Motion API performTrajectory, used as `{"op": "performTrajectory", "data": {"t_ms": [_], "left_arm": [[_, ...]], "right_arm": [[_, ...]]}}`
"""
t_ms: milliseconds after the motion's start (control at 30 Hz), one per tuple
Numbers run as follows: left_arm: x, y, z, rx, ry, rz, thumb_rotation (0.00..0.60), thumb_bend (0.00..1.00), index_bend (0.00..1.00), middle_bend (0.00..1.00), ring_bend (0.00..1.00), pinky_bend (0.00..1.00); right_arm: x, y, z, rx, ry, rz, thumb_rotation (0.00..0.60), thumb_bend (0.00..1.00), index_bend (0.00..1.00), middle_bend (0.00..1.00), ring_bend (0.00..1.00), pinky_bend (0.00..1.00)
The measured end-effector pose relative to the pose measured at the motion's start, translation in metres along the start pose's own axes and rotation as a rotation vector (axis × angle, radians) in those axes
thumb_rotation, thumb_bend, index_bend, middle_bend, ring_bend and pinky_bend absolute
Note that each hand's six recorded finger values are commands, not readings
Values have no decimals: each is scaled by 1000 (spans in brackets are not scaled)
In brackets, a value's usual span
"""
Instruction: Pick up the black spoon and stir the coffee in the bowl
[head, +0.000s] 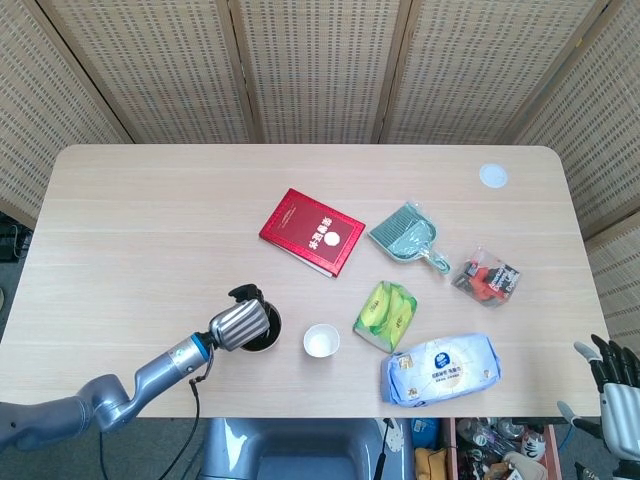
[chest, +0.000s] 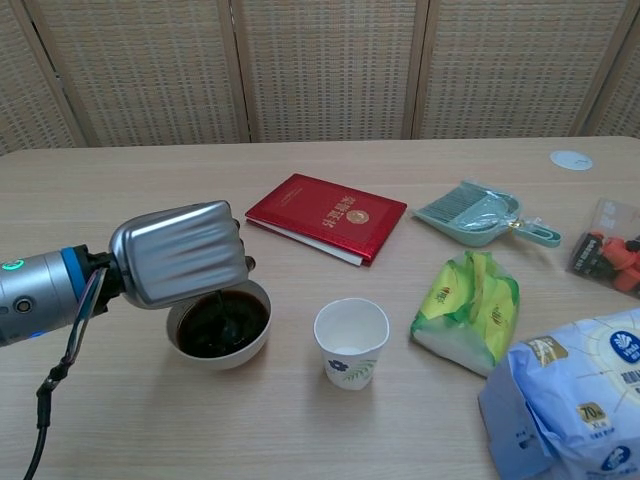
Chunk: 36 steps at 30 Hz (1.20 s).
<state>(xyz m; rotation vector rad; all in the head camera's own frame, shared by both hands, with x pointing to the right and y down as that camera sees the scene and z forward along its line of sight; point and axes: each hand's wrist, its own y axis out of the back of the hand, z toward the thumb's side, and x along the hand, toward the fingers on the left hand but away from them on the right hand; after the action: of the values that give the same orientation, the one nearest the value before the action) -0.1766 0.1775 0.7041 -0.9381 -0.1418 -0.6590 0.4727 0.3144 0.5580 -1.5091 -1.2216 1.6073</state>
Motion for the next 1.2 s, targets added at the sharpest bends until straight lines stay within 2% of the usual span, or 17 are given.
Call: {"op": "performTrajectory", "data": {"t_ms": [233,533,967,1200], "left_arm": [[17,11,-2,3,16,11,600,389,658,696,654,717],[26,-4,-11,-13,46,-59,600,389,658,696,654,717],[-5,-15,-10,-31,19,-93,600,389,658,696,654,717],[-14,-8,-1,-56,-5,-85,600,389,658,696,654,717]], "right_arm": [[2,1,-4,-2,-11,-4,600,235,218,154,20,93],[3,3,-8,-1,-18,-8,600,236,218,154,19,93],[3,2,-6,-6,-10,-7,600,235,218,154,19,93],[2,0,-5,-10,-3,-4,600,236,218,154,19,93]]}}
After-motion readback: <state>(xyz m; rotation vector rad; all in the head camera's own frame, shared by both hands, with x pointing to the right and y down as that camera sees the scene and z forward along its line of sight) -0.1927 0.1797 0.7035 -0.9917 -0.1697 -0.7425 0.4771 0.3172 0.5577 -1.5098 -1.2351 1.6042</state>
